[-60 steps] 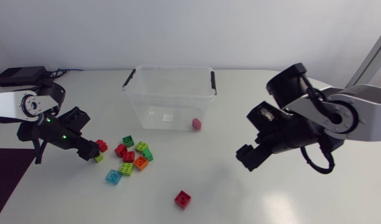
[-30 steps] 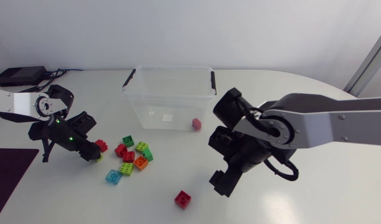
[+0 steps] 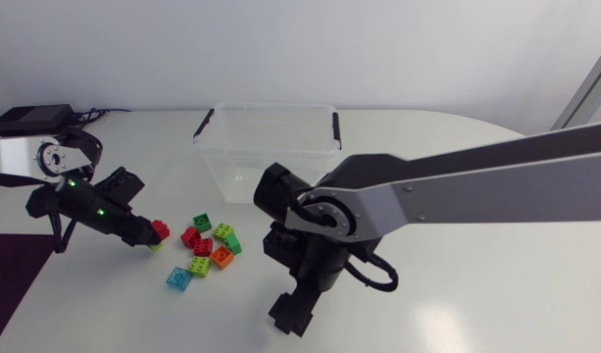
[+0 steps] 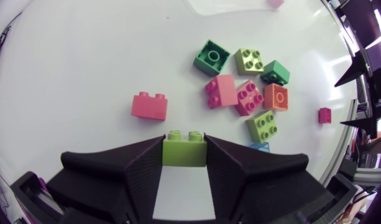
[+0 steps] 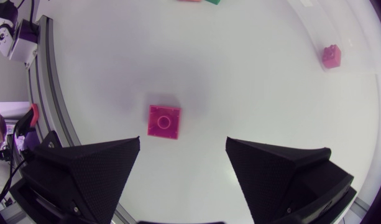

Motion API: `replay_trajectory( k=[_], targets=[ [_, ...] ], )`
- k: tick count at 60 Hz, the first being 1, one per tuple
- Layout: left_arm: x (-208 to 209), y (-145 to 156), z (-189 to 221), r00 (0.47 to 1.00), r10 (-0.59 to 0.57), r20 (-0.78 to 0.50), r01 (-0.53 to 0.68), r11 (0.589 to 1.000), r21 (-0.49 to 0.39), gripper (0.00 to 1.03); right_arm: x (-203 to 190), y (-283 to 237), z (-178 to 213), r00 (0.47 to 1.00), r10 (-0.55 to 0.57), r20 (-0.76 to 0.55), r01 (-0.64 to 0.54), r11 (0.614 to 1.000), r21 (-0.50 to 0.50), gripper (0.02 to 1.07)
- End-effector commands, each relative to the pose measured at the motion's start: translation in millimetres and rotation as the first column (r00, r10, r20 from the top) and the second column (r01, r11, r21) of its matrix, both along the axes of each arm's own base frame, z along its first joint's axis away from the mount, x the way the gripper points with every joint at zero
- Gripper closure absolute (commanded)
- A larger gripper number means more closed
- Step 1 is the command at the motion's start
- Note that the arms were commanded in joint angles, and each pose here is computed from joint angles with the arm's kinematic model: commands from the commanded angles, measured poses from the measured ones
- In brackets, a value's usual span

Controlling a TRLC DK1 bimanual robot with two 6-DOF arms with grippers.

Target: Pick up the duplo bricks and place them in the container

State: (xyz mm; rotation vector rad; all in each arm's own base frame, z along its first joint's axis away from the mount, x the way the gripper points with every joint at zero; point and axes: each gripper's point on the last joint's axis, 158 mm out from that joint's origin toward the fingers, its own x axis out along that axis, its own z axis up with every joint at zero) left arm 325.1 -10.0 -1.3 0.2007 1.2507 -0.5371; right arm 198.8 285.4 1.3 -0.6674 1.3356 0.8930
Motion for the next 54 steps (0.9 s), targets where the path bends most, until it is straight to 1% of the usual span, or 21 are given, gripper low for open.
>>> replay_trajectory(
  k=[1, 4, 14, 17, 21, 24, 31, 39, 46, 47, 48, 50, 51, 52, 54],
  targets=[
    [16.3, 3.5, 33.3, 0.996, -0.005, 0.092, 0.007, 1.0, -0.016, 0.67, -4.3, 3.9, -11.7, 0.999, -0.009, -0.035, 0.008, 0.999, -0.033, 0.08],
    [17.7, 2.2, 44.3, 0.994, -0.001, 0.111, 0.005, 0.999, -0.033, 0.67, -6.9, 7.2, -14.9, 0.999, 0.002, -0.044, -0.003, 0.999, -0.042, 0.1],
    [22.2, -3.2, 77.1, 0.983, 0.022, 0.181, -0.006, 0.996, -0.091, 0.67, -12.5, 18.1, -17.1, 0.998, 0.028, -0.058, -0.031, 0.998, -0.047, 0.11],
    [25.2, -4.8, 86.9, 0.979, 0.035, 0.199, -0.014, 0.994, -0.11, 0.67, -13.8, 19.7, -20.4, 0.997, 0.028, -0.068, -0.031, 0.998, -0.051, 0.13],
    [28.8, -7.8, 97.3, 0.975, 0.049, 0.218, -0.02, 0.991, -0.133, 0.67, -15.2, 19.6, -26.0, 0.997, 0.03, -0.077, -0.035, 0.997, -0.064, 0.13],
    [32.3, -10.5, 106.6, 0.97, 0.063, 0.234, -0.027, 0.987, -0.156, 0.67, -15.5, 21.7, -28.2, 0.996, 0.029, -0.081, -0.034, 0.998, -0.061, 0.19],
    [38.8, -19.7, 122.3, 0.963, 0.071, 0.26, -0.022, 0.982, -0.188, 0.67, -14.5, 23.7, -29.1, 0.996, 0.028, -0.085, -0.033, 0.998, -0.058, 0.21],
    [43.3, -30.8, 139.7, 0.953, 0.067, 0.295, -0.007, 0.98, -0.199, 0.67, -13.5, 24.2, -30.4, 0.995, 0.025, -0.093, -0.032, 0.997, -0.069, 0.23],
    [50.6, -44.1, 155.7, 0.943, 0.053, 0.328, 0.017, 0.978, -0.208, 0.67, -9.9, 30.9, -34.4, 0.995, 0.025, -0.098, -0.032, 0.997, -0.069, 0.36],
    [51.8, -46.8, 158.0, 0.942, 0.05, 0.332, 0.022, 0.978, -0.21, 0.67, -8.6, 32.7, -34.2, 0.995, 0.026, -0.096, -0.032, 0.997, -0.067, 0.4],
    [52.5, -46.7, 159.2, 0.941, 0.052, 0.334, 0.02, 0.977, -0.211, 0.67, -8.3, 33.2, -33.9, 0.995, 0.026, -0.095, -0.032, 0.997, -0.066, 0.42],
    [53.9, -48.9, 161.8, 0.939, 0.052, 0.339, 0.023, 0.977, -0.213, 0.67, -7.1, 34.9, -32.8, 0.995, 0.025, -0.094, -0.031, 0.998, -0.059, 0.51],
    [55.4, -49.9, 163.8, 0.938, 0.051, 0.344, 0.025, 0.977, -0.214, 0.67, -8.9, 34.4, -34.8, 0.994, 0.024, -0.106, -0.031, 0.997, -0.065, 0.69],
    [56.4, -52.7, 166.6, 0.936, 0.046, 0.35, 0.032, 0.976, -0.214, 0.67, -9.2, 34.9, -35.3, 0.993, 0.022, -0.115, -0.029, 0.998, -0.061, 0.73],
    [58.1, -53.7, 169.2, 0.933, 0.043, 0.357, 0.036, 0.976, -0.213, 0.67, -10.6, 33.0, -38.7, 0.992, 0.02, -0.121, -0.028, 0.998, -0.064, 0.73]
  ],
)
